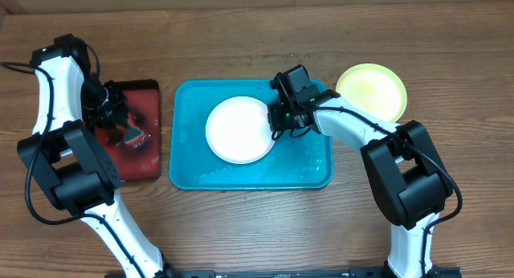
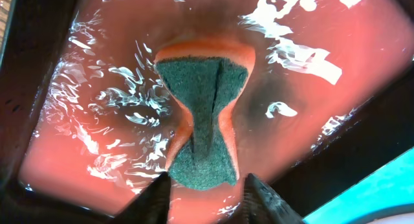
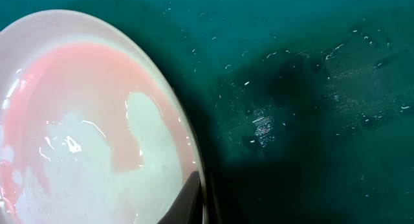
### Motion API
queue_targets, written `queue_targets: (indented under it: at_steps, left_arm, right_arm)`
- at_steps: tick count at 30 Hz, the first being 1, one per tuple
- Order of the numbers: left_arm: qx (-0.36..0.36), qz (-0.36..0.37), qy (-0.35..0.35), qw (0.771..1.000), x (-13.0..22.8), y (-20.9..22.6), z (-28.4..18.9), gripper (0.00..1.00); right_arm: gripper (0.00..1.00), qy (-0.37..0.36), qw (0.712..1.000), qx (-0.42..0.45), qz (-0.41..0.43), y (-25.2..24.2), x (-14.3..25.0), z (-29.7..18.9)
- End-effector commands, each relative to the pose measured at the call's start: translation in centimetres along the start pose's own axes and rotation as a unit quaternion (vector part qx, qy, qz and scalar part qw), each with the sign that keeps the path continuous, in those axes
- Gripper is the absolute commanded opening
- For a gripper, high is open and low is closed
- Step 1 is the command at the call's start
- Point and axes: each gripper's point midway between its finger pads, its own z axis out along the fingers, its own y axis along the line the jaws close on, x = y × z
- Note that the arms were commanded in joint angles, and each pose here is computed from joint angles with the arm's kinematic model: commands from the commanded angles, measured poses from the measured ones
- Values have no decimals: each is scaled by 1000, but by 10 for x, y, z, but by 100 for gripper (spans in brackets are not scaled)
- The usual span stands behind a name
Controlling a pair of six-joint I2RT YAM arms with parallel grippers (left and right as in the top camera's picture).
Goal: Clean dirty plates on tray and stack at the side
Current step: 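Carry the sponge with the left gripper and drop it in the red tray, then lift the white plate with the right gripper and move it right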
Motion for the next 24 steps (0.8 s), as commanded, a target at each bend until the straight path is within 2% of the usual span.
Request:
queue_targets:
  at_steps: [1, 3, 7, 11, 13, 14, 15, 20, 24]
  left_arm:
    - [12, 5, -4, 1000, -1, -2, -5, 39]
    - [34, 17, 5, 999, 3, -9, -7, 39]
    - [133, 72, 3, 988, 7, -41, -36, 40]
    - [182, 77, -64, 978, -5, -51, -91, 49]
    - [189, 81, -115, 972, -15, -49, -121, 56]
    - [189, 82, -140, 969, -20, -47, -134, 75]
    - [192, 84, -165, 964, -24, -46, -147, 100]
    - [199, 89, -190, 957, -25, -47, -163, 100]
    - [198, 90, -187, 958, -24, -48, -160, 100]
  right_arm:
    - [4, 32, 998, 44, 11, -25, 23, 16]
    - [4, 31, 998, 44, 11, -25, 23, 16]
    - [4, 32, 998, 44, 11, -25, 23, 16]
    - [4, 32, 999, 38, 10, -22, 21, 14]
    - [4, 32, 999, 17, 8, -7, 14, 5]
    - [4, 30, 999, 10, 4, 1, 7, -3]
    - [4, 24, 1000, 13, -2, 9, -1, -15]
    - [4, -32, 992, 112, -37, 24, -41, -70]
    - [4, -101, 970, 207, -75, 42, -71, -122]
